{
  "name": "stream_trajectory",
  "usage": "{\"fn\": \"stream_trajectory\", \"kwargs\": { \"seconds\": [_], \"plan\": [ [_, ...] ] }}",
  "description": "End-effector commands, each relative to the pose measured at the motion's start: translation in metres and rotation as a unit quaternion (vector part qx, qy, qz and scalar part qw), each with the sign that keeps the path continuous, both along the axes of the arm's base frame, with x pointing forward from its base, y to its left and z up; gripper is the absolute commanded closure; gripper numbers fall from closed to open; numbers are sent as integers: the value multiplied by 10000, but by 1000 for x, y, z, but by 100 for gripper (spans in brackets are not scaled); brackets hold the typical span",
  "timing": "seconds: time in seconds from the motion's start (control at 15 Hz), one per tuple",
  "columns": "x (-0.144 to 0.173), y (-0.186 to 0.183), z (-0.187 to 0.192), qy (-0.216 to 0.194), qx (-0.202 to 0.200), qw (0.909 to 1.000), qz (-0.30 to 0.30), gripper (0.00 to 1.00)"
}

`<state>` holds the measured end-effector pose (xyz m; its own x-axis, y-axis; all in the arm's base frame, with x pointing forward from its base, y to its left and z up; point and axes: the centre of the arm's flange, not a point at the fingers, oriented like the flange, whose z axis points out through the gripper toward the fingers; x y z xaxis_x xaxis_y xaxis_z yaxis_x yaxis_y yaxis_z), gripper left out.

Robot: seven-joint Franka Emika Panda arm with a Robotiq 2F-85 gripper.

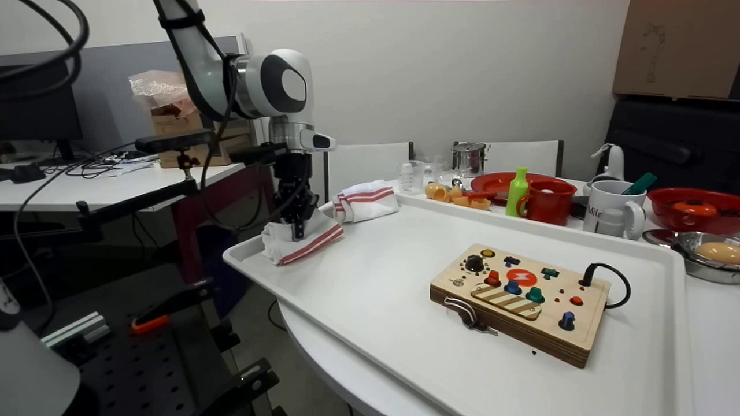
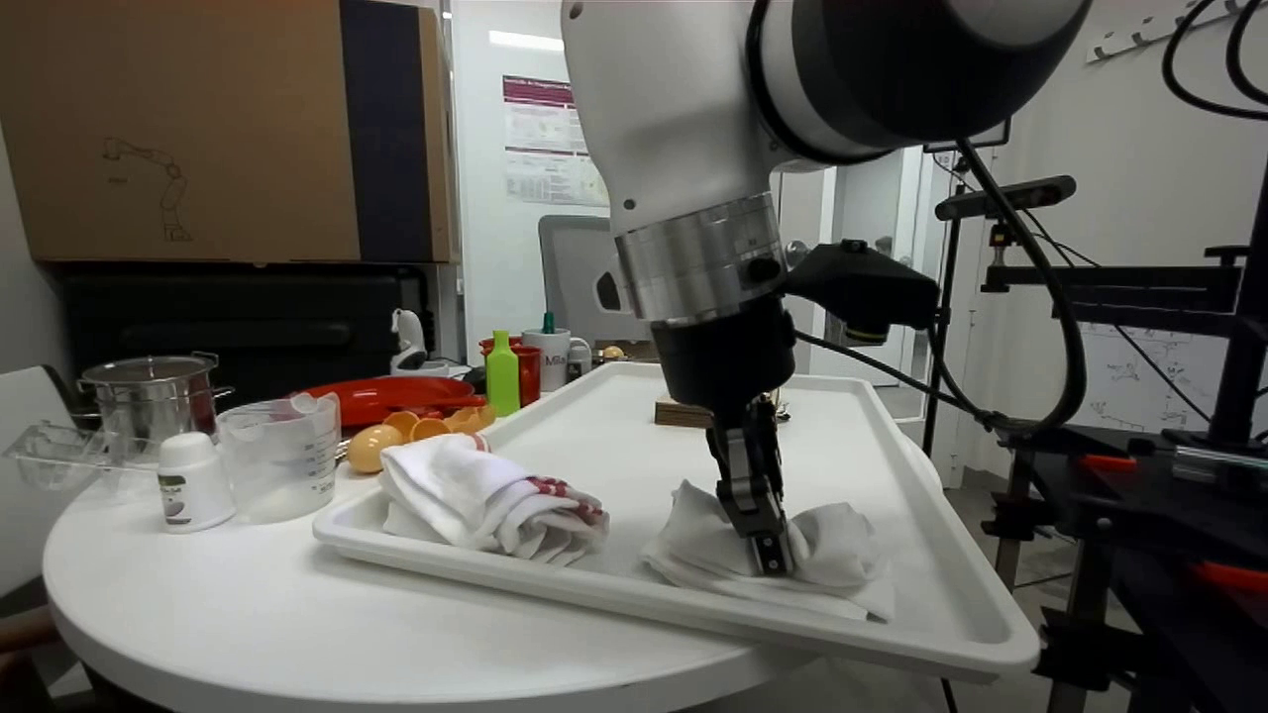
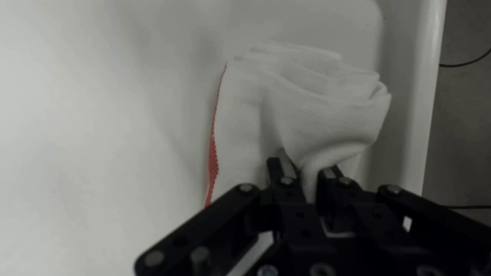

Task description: Use the white towel to wipe the table

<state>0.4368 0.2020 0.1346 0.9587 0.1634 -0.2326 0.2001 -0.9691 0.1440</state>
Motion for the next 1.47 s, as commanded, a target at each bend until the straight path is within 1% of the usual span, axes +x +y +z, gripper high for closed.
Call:
{"fn": "stream_trajectory", "kwargs": {
  "seconds": [0.0, 0.33, 0.47, 0.6, 0.87, 1.4],
  "plan": [
    [-20, -12, 3, 76, -113, 9999, -100, 97],
    [-28, -23, -1, 199, -276, 9993, -140, 97],
    [-24, -34, -5, 190, -393, 9987, -255, 97],
    [-18, -48, -9, 96, -542, 9976, -430, 97],
    [-6, -74, -14, -50, -810, 9942, -705, 97],
    [0, -114, -24, -80, -1250, 9855, -1142, 97]
  ]
}}
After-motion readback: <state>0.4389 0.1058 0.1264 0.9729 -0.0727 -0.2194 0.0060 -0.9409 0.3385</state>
